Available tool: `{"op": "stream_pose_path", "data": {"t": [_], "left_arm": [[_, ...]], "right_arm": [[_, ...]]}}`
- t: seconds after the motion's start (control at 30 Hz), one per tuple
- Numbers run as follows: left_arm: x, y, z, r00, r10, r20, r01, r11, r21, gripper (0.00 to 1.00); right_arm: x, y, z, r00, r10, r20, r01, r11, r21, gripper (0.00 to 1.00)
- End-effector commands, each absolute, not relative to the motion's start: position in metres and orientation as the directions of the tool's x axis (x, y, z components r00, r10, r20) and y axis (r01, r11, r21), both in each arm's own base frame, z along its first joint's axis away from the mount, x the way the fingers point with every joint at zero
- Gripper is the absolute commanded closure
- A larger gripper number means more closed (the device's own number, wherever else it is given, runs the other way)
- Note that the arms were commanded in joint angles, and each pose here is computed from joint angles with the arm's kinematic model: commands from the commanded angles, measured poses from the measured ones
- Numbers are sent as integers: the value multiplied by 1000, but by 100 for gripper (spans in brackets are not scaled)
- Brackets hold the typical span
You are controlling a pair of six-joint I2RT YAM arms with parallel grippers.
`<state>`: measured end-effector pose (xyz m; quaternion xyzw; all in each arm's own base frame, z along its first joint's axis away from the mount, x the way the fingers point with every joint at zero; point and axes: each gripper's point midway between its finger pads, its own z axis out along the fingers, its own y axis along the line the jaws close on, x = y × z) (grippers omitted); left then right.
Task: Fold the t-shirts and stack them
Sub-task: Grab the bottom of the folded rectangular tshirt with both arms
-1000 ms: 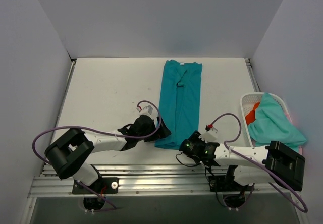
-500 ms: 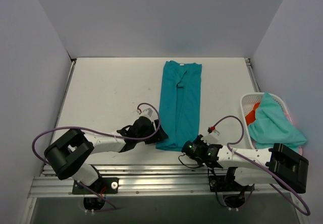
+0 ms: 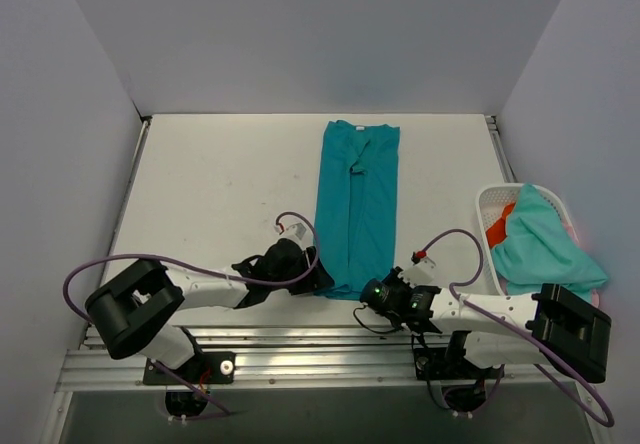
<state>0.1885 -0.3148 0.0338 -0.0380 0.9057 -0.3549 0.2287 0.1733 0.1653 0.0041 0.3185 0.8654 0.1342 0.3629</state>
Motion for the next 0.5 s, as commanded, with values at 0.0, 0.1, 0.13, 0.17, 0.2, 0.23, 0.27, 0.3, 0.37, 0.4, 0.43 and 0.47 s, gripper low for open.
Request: {"op": "stream_pose_path", "data": {"t": [0.0,0.1,0.13,0.17,0.2,0.23,0.27,0.3,0.37,0.4,0.43,0.47], "left_arm": [[177,-305,6,-917,-196,-349,65,788,-612,41],[179,-310,3,-919,-191,-346,68,786,-615,54],[179,-310,0,-920,-188,-344,68,788,-612,58],[179,-311,-1,-921,-190,-341,65,788,-613,62],[179,-311,-2,-921,-189,-341,64,789,-612,70],[179,-311,-2,-921,-191,-340,63,788,-613,77],[179,-311,-2,-922,-191,-338,62,787,-613,82],[178,-311,-3,-922,-192,-336,60,788,-613,92],[177,-308,-3,-923,-190,-334,55,794,-605,98],[176,-307,-2,-924,-191,-332,54,793,-606,98],[175,-306,0,-924,-189,-333,56,792,-607,98],[174,-305,2,-924,-188,-334,58,793,-607,98]], "right_arm": [[153,137,-20,-596,571,-564,484,816,315,97],[153,137,-21,-597,572,-562,482,816,319,100],[153,138,-22,-599,573,-560,481,816,321,100],[153,138,-22,-600,573,-559,481,816,321,100],[153,138,-22,-600,571,-560,481,817,318,100],[153,139,-21,-600,571,-561,480,818,318,100],[152,139,-22,-603,568,-560,479,819,315,100],[152,139,-22,-601,571,-559,481,817,317,100],[151,138,-21,-604,569,-557,483,818,313,100],[150,138,-21,-608,568,-555,481,820,312,100],[148,138,-20,-614,561,-556,476,824,306,100],[148,139,-17,-615,563,-552,472,824,314,100]]}}
